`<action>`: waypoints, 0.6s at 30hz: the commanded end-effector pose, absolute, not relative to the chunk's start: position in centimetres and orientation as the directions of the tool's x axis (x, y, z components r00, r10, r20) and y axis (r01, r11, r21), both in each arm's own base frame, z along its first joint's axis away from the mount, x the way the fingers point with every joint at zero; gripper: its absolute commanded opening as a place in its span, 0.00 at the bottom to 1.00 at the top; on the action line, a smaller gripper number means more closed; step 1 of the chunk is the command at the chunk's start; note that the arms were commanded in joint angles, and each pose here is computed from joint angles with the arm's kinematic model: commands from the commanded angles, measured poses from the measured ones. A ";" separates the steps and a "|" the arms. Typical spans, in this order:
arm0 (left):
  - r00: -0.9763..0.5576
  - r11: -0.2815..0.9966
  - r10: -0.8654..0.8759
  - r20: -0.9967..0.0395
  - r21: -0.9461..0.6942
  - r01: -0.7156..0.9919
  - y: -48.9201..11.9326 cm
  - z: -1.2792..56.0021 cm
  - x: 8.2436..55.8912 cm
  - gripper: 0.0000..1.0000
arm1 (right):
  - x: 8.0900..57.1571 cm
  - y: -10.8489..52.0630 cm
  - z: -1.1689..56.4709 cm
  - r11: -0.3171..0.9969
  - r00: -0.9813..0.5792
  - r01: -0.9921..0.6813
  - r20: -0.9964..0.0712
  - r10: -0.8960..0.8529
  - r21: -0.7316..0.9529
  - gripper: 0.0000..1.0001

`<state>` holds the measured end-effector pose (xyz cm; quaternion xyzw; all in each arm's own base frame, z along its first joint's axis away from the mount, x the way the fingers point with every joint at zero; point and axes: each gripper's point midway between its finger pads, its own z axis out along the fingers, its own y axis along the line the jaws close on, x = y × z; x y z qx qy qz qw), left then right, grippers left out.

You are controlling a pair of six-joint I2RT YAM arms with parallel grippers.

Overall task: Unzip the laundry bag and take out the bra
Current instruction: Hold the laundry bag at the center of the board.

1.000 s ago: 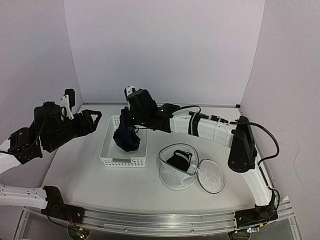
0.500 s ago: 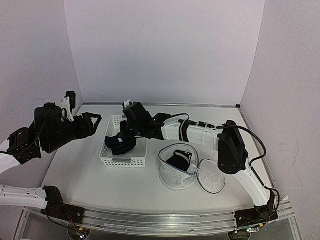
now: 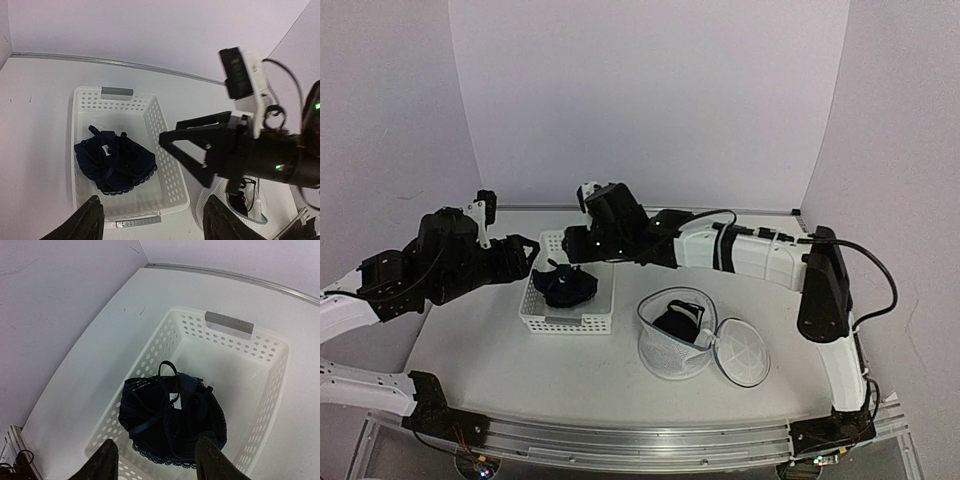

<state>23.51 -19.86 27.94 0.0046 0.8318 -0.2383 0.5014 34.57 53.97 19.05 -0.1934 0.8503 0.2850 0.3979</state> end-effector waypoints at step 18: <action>-0.606 0.803 -0.101 -0.789 -0.424 0.418 -29.8 27.0 25.5 0.70 | 28.2 39.0 30.6 0.786 -0.502 -0.521 -0.864 0.032 0.332 0.66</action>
